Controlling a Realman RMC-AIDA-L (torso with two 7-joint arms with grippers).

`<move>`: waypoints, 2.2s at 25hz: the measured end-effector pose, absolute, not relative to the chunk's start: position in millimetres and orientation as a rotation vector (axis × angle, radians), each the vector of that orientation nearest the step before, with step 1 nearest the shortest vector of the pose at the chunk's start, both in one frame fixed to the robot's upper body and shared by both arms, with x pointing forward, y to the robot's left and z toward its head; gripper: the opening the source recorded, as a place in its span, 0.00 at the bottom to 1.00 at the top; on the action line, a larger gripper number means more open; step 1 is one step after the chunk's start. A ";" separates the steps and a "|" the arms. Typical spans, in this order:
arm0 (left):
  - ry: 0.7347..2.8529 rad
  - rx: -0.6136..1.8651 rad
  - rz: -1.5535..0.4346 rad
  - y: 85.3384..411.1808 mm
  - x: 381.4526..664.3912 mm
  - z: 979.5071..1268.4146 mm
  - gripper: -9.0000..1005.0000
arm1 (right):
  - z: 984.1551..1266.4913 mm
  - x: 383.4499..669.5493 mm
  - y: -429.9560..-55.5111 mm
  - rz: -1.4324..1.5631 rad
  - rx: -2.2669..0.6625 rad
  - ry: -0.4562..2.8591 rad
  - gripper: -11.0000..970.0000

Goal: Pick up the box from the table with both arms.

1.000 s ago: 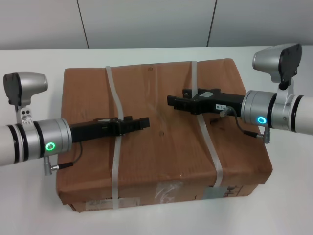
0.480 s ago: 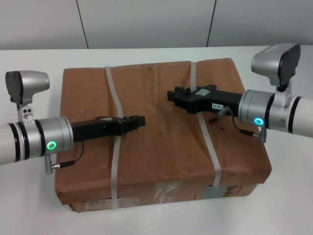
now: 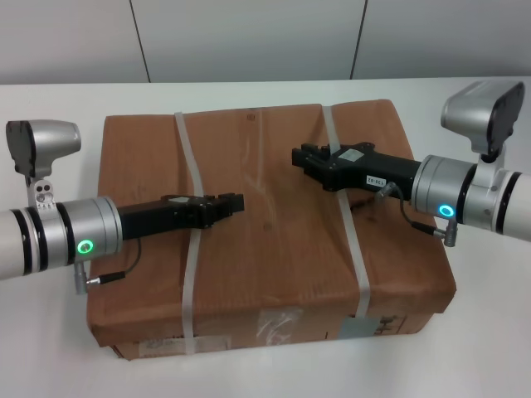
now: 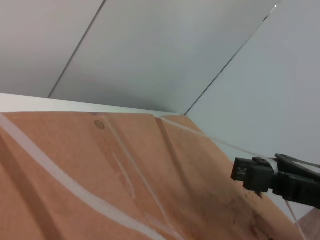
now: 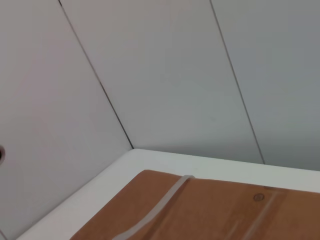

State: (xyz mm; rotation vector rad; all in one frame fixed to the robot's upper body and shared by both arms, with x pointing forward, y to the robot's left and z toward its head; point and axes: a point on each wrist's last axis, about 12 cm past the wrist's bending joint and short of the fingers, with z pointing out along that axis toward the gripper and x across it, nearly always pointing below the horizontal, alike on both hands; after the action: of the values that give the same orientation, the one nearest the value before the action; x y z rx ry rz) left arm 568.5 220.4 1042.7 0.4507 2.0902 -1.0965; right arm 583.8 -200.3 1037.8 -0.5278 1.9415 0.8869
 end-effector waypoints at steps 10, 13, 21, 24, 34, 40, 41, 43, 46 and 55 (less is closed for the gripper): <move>2.081 0.461 -1.101 220.3 567.7 1043.2 0.16 | 1036.4 580.4 -202.6 0.898 -0.516 1.936 0.16; 2.080 0.463 -1.101 220.2 567.6 1043.3 0.17 | 1036.3 580.2 -202.5 0.898 -0.516 1.935 0.14; 2.075 0.468 -1.109 219.8 567.0 1043.8 0.17 | 1035.6 579.3 -202.6 0.899 -0.514 1.936 0.08; 2.068 0.464 -1.116 219.9 566.6 1044.3 0.17 | 1036.3 579.1 -202.4 0.909 -0.506 1.932 0.05; 2.003 0.489 -1.130 224.6 562.6 1049.7 0.16 | 1034.5 568.3 -208.3 0.981 -0.441 1.911 0.05; 1.929 0.512 -1.154 231.3 558.5 1060.1 0.17 | 1037.5 563.6 -209.4 1.000 -0.464 1.855 0.05; 1.921 0.513 -1.159 232.1 558.0 1061.2 0.17 | 1037.7 562.3 -209.7 1.002 -0.467 1.843 0.05; 1.901 0.524 -1.170 233.3 557.2 1064.6 0.17 | 1037.5 559.2 -211.1 1.008 -0.466 1.826 0.05; 1.874 0.544 -1.182 234.4 555.5 1068.8 0.17 | 1038.2 556.5 -212.6 1.020 -0.459 1.807 0.05; 1.847 0.569 -1.196 235.9 551.0 1070.7 0.16 | 1037.8 553.6 -219.6 1.009 -0.408 1.782 0.05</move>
State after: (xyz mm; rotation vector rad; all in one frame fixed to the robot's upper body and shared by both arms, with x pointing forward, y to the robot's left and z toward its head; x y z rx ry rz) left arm 551.0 235.9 1070.7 0.5694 1.8474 -1.1963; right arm 553.6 -219.6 1037.8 -0.4081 1.7816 1.0090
